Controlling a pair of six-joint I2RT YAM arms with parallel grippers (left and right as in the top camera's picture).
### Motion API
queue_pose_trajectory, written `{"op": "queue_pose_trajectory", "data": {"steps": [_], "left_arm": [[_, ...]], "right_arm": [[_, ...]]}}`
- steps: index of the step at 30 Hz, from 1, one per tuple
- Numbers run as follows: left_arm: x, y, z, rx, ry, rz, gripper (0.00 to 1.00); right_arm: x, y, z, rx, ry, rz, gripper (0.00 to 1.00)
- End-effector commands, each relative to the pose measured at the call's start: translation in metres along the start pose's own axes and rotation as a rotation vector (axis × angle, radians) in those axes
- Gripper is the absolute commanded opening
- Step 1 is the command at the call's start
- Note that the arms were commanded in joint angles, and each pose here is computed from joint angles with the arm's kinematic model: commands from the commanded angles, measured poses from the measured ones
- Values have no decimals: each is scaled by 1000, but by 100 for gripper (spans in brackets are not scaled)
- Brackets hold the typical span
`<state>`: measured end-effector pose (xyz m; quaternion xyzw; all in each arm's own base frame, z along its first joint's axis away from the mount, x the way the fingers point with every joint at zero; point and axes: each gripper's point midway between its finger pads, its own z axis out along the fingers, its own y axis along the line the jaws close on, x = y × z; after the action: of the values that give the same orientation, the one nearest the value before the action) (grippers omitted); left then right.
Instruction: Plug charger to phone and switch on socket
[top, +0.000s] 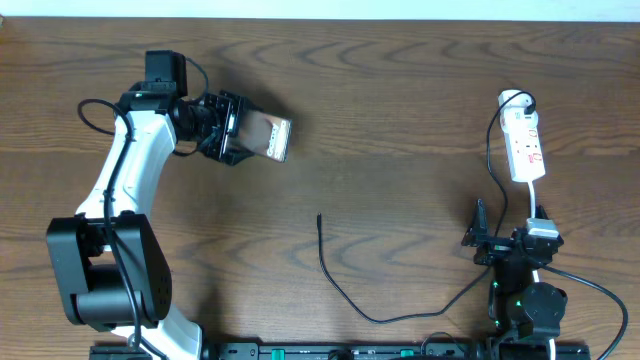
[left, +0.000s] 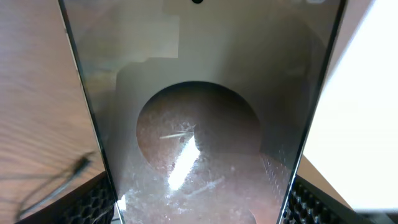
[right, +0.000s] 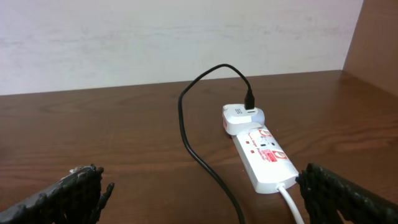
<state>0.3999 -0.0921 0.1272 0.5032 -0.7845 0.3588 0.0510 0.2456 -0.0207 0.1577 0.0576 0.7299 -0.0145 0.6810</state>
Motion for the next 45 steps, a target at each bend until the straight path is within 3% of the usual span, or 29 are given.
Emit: {"op": "queue_pose_trajectory", "data": {"steps": [1,9,11,13,16,19,26,29,31,37,40,42,45], "left_arm": [[-2,-5,-14,-1,-63,47,7],[-2,-4,-14,-3,-61,48,7],[-2,-4,-14,-3,-61,48,7],[-2,-4,-14,-3,-61,48,7],[-2,-4,-14,-3,-61,48,7],[-2,-4,-14,-3,-61,48,7],[-2,-5,-14,-2,-61,48,7],[-2,-4,-14,-2,-61,48,7],[-2,-4,-14,-2,-61,48,8],[-2,-4,-14,-3,-61,48,7],[-2,-4,-14,-3,-61,48,8],[-2,-4,-14,-3,-62,48,7],[-2,-4,-14,-3,-62,48,7]], "right_arm": [[0,2,0,-5,0,12,99],[-4,1,0,1,-19,13,99],[-30,7,-2,-32,-122,20,99],[-84,21,-17,-124,-345,51,99],[-114,23,-28,-161,-410,183,99],[-138,32,-35,-221,-374,275,99],[-171,78,-7,-418,-76,257,99],[-171,111,21,-586,118,315,99],[-163,145,41,-792,307,403,99],[-112,187,80,-1144,741,673,99],[-61,191,112,-1086,915,835,99],[-26,200,123,-1107,980,863,99],[-8,217,119,-1236,1001,836,99]]}}
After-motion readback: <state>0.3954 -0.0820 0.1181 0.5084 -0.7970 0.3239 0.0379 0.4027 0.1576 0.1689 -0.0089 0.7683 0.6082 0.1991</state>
